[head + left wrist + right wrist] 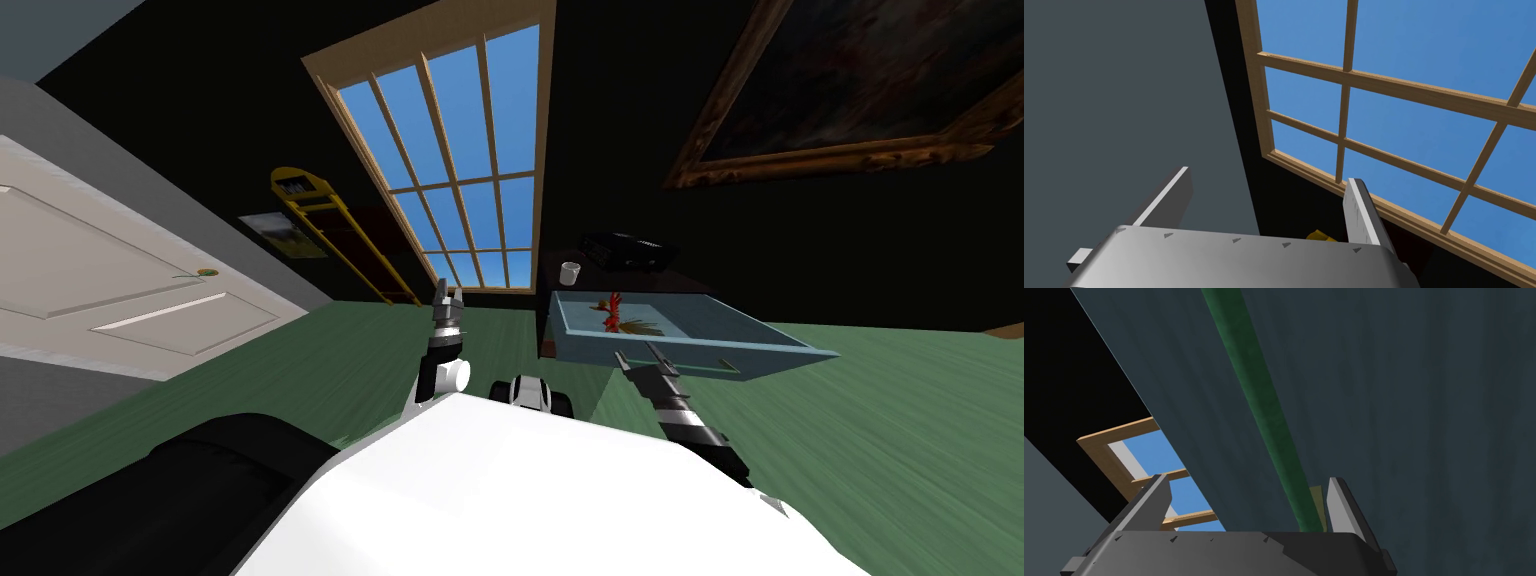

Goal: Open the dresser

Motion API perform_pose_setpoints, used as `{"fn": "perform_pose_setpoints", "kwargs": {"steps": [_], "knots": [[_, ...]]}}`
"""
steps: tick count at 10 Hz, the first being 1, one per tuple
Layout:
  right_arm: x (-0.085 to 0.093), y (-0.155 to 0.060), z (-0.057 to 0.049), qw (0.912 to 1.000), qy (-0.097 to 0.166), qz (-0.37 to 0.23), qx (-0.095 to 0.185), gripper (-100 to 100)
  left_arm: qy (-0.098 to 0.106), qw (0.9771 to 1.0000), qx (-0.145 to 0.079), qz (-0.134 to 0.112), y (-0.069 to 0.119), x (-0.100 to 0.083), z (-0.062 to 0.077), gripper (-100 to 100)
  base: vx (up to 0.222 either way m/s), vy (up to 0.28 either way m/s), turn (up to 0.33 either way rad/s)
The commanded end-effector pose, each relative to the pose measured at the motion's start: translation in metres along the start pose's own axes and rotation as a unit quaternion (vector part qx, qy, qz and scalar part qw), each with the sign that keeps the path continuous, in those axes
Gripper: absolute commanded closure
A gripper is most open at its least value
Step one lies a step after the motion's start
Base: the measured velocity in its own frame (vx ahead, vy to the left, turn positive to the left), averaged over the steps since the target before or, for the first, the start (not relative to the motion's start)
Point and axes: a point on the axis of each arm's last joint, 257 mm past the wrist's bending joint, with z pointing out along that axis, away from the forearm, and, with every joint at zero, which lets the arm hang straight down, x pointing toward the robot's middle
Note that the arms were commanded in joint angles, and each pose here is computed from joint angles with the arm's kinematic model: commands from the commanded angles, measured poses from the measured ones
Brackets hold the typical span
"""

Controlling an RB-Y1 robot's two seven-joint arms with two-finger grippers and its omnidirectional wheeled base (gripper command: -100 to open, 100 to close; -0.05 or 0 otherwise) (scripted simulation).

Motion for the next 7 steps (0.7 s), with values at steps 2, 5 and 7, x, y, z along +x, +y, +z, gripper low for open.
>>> {"fn": "perform_pose_setpoints", "kwargs": {"steps": [2, 5, 7], "knots": [[0.0029, -0.0036, -0.0012, 1.0, 0.006, 0.002, -0.003, 0, 0.0, 1.0, 0.0, 0.0, 0.0, 0.0, 0.0, 0, 0.0, 0.006, 0.002], [0.005, -0.0006, -0.0028, 0.9999, 0.01, 0.002, -0.007, 0, 0.0, 1.0, 0.0, 0.0, 0.0, 0.0, 0.0, 0, 0.0, 0.0, 0.0], [0.0056, 0.0003, -0.0033, 0.9999, 0.011, 0.002, -0.008, 0, 0.0, 1.0, 0.0, 0.0, 0.0, 0.0, 0.0, 0, 0.0, 0.0, 0.0]]}}
